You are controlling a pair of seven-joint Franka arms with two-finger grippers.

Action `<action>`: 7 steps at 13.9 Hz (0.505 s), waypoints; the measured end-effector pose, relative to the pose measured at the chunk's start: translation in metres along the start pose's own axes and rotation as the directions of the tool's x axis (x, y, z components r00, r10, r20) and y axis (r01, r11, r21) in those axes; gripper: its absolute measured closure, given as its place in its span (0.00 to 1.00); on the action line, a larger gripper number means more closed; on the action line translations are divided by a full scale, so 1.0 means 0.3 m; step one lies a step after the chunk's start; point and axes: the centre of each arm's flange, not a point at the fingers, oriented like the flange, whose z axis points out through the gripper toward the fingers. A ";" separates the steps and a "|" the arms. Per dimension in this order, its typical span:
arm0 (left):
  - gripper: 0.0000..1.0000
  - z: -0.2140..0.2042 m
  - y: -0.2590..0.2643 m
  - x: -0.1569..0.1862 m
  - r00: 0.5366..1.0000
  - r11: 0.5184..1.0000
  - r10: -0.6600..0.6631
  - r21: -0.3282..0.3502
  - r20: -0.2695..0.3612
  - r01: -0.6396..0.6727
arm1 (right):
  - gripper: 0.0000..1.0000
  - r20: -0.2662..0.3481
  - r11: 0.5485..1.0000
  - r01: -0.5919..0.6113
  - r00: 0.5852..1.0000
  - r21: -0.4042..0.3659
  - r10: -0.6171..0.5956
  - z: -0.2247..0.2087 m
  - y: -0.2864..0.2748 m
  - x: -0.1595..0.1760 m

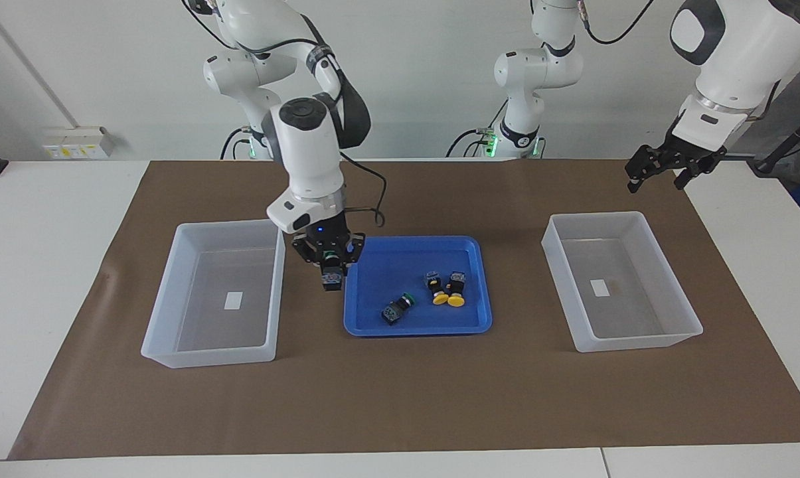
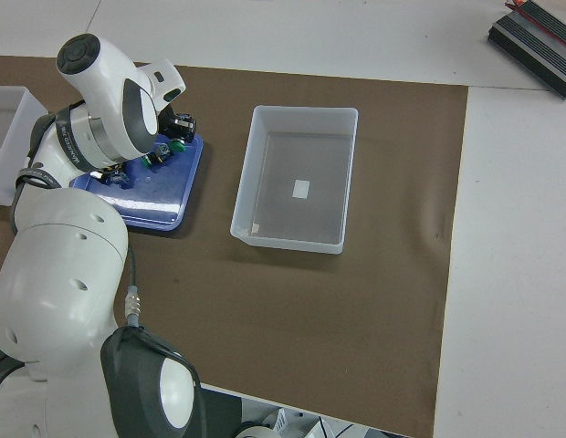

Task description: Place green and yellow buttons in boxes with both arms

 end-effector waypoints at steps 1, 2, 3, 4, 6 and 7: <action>0.00 0.010 0.041 0.014 0.999 1.000 0.022 0.000 -0.035 -0.022 | 0.59 0.012 1.000 0.028 1.000 -0.012 -0.028 0.004 0.084 0.023; 0.00 0.037 0.091 0.022 0.997 0.999 0.046 -0.001 -0.064 -0.047 | 0.59 0.024 0.998 0.057 0.998 -0.022 -0.056 0.020 0.170 0.043; 0.00 0.073 0.156 0.022 0.994 0.997 0.079 -0.003 -0.074 -0.079 | 0.59 0.037 0.996 0.085 0.996 -0.030 -0.084 0.038 0.258 0.060; 0.00 0.110 0.226 0.020 0.991 0.994 0.110 -0.004 -0.080 -0.111 | 0.59 0.049 0.993 0.116 0.992 -0.037 -0.114 0.055 0.348 0.073; 0.00 0.182 0.372 0.020 0.977 0.983 0.181 -0.006 -0.111 -0.183 | 0.59 0.075 0.983 0.179 0.982 -0.043 -0.176 0.086 0.508 0.083; 0.00 0.229 0.454 0.020 0.969 0.976 0.216 -0.008 -0.123 -0.218 | 0.59 0.093 0.978 0.204 0.976 -0.043 -0.199 0.107 0.577 0.076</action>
